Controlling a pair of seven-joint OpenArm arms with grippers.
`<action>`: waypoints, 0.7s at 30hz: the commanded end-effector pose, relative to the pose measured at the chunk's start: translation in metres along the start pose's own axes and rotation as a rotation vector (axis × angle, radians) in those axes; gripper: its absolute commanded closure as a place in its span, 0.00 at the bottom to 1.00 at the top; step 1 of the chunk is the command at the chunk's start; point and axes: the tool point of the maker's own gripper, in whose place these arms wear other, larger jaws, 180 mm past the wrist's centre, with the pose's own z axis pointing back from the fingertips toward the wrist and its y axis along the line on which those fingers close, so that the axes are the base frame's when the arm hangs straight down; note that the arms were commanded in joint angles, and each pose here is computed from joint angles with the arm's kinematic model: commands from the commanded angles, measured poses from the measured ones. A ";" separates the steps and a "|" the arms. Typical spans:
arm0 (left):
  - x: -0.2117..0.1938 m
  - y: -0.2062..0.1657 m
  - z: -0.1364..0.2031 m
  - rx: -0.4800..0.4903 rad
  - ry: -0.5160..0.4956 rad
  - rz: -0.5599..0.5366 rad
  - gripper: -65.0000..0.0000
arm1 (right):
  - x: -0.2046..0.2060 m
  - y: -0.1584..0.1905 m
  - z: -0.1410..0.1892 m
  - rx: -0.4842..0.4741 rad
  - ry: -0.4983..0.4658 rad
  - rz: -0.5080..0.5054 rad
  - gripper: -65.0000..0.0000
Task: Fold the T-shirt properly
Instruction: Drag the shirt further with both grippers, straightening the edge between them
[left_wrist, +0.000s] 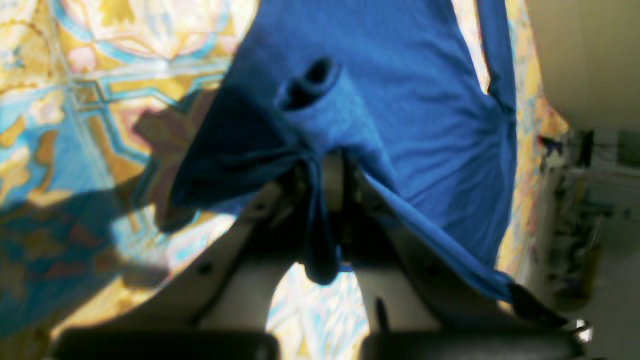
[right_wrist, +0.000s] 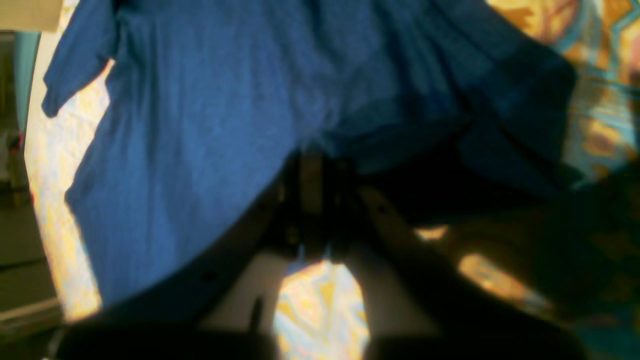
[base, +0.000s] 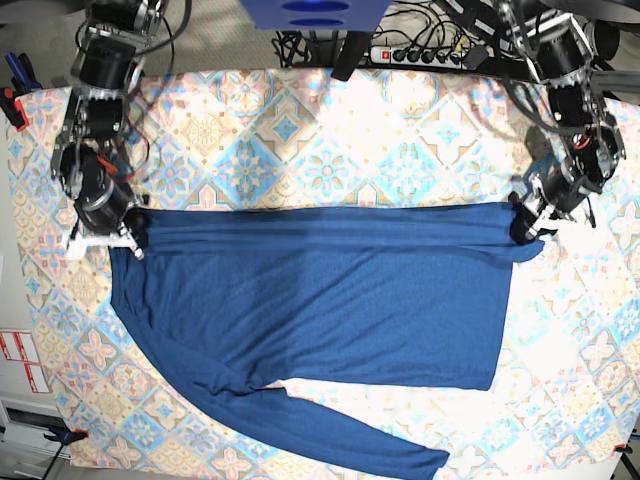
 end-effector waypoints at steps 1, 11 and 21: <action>0.022 -0.008 0.000 -0.023 -0.051 -0.006 1.00 | 0.022 0.009 0.000 0.026 -0.055 0.009 1.00; 0.037 -0.026 -0.031 0.009 -0.051 -0.052 1.00 | 0.032 0.019 -0.016 0.038 -0.049 -0.032 1.00; 0.004 -0.014 -0.042 0.104 0.052 -0.163 0.87 | 0.023 0.009 -0.013 0.019 -0.033 -0.031 0.88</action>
